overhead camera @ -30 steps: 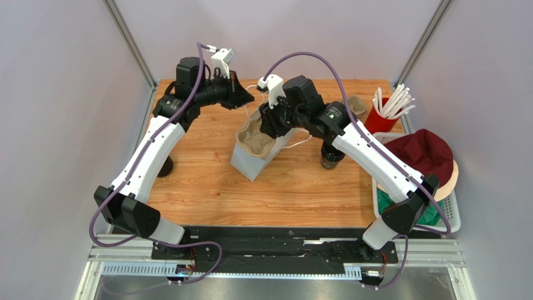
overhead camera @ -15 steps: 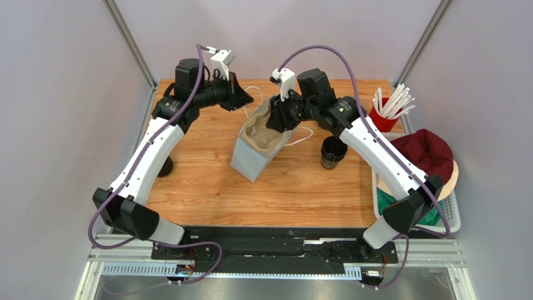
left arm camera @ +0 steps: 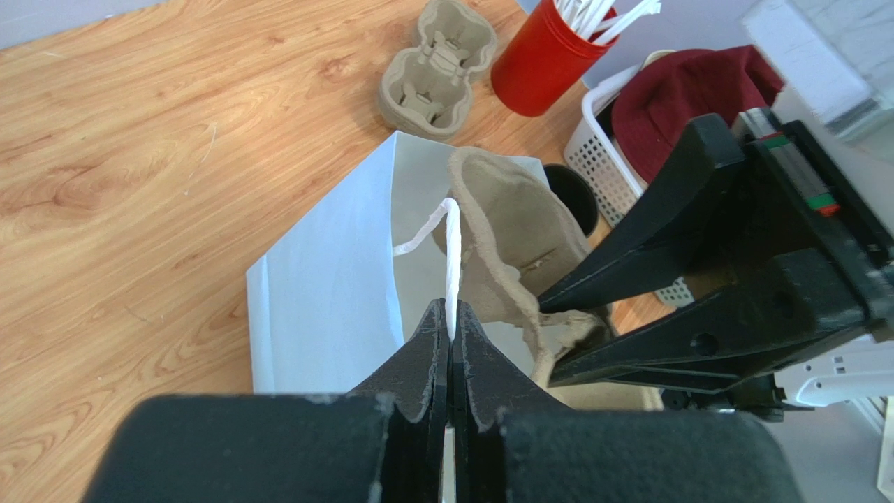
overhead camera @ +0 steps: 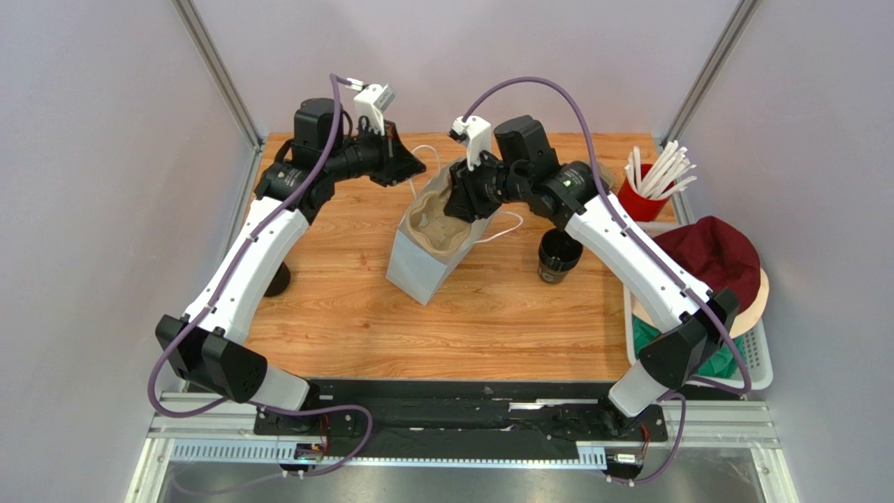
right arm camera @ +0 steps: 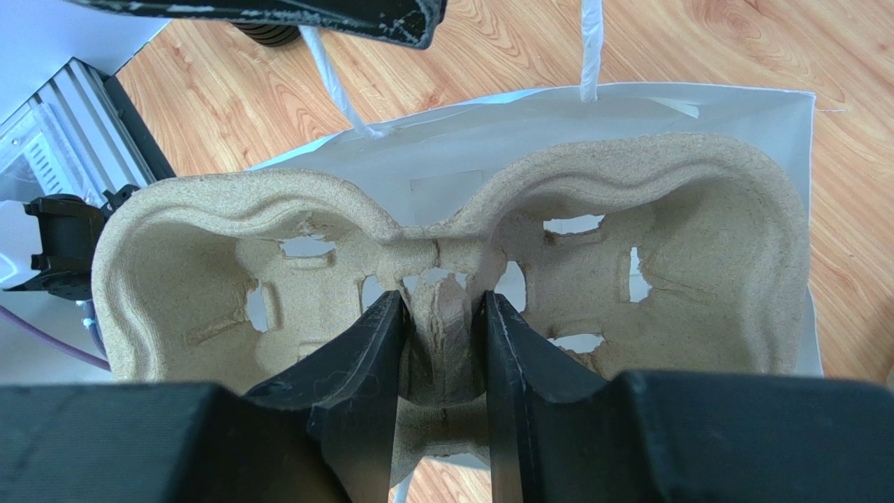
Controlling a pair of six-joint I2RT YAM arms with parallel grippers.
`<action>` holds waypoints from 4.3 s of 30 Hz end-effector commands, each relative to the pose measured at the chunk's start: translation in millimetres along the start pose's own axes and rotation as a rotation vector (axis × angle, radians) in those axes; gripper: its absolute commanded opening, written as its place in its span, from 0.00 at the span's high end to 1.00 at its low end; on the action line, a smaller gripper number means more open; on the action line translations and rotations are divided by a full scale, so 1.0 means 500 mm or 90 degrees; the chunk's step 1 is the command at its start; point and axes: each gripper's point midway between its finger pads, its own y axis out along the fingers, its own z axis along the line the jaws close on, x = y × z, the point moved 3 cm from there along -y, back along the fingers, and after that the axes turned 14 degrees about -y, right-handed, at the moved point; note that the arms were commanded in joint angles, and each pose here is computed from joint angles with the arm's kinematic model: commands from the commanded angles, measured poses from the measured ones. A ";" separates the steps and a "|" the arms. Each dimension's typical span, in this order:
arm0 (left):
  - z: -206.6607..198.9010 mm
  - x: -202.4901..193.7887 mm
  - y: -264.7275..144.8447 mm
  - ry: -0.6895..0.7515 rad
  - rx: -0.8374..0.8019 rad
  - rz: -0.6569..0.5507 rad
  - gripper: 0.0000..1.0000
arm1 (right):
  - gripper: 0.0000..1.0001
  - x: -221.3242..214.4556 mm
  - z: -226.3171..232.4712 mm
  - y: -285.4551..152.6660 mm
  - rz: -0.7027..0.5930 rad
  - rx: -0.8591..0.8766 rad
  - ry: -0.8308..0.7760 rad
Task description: Pack the takeout coffee
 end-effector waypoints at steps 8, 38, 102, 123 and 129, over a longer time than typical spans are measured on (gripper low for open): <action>-0.027 0.013 -0.016 0.032 -0.033 -0.017 1.00 | 0.67 -0.001 -0.023 0.033 -0.007 -0.013 -0.045; -0.027 0.010 -0.014 0.043 -0.039 -0.009 1.00 | 0.67 -0.049 -0.069 0.070 0.029 -0.023 -0.060; 0.126 -0.005 0.003 0.004 0.095 -0.044 1.00 | 0.64 -0.120 -0.107 0.186 0.224 -0.037 -0.007; 0.168 -0.046 0.040 -0.039 0.089 0.005 1.00 | 0.64 -0.151 -0.107 0.198 0.264 -0.032 -0.010; 0.167 -0.044 0.041 -0.038 0.088 0.004 1.00 | 0.64 -0.157 -0.103 0.200 0.276 -0.031 -0.015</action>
